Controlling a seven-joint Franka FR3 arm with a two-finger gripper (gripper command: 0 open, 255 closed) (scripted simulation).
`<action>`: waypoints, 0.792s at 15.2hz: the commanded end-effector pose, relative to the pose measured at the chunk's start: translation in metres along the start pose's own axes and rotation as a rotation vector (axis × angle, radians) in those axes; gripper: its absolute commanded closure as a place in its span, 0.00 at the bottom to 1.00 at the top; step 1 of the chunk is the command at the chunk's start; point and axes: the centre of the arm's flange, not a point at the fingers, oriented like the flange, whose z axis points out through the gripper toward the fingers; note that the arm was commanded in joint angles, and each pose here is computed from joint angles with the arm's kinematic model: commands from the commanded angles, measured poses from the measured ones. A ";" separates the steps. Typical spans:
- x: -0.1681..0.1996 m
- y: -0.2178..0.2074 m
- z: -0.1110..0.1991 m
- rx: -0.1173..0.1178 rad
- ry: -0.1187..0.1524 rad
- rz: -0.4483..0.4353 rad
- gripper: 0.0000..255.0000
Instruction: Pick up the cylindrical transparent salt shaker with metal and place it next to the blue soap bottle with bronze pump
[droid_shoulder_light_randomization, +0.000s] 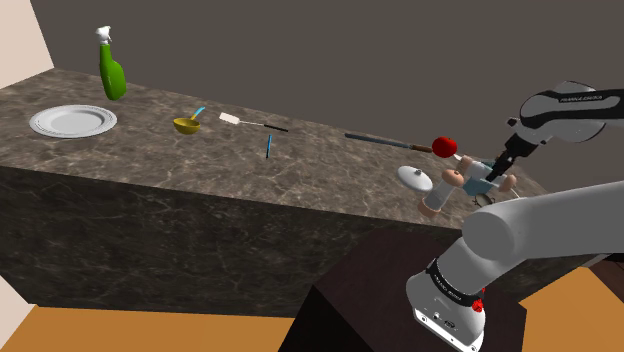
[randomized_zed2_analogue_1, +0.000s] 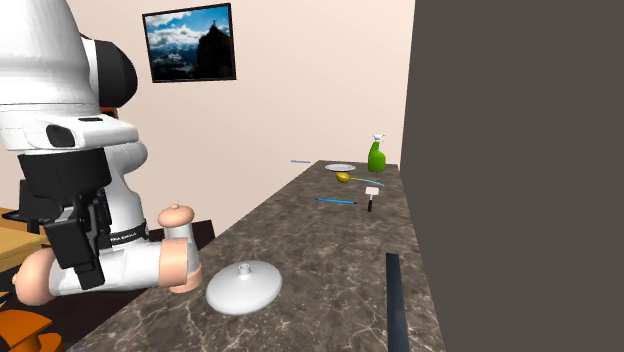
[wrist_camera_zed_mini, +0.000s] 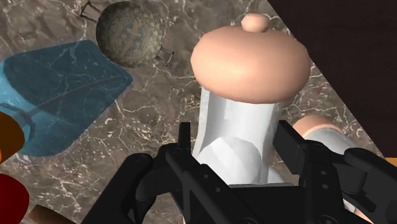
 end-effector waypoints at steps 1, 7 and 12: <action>0.000 0.000 0.011 -0.001 0.000 0.000 1.00; -0.001 -0.001 0.043 -0.001 0.000 0.000 1.00; -0.002 -0.001 0.069 -0.001 0.000 0.000 1.00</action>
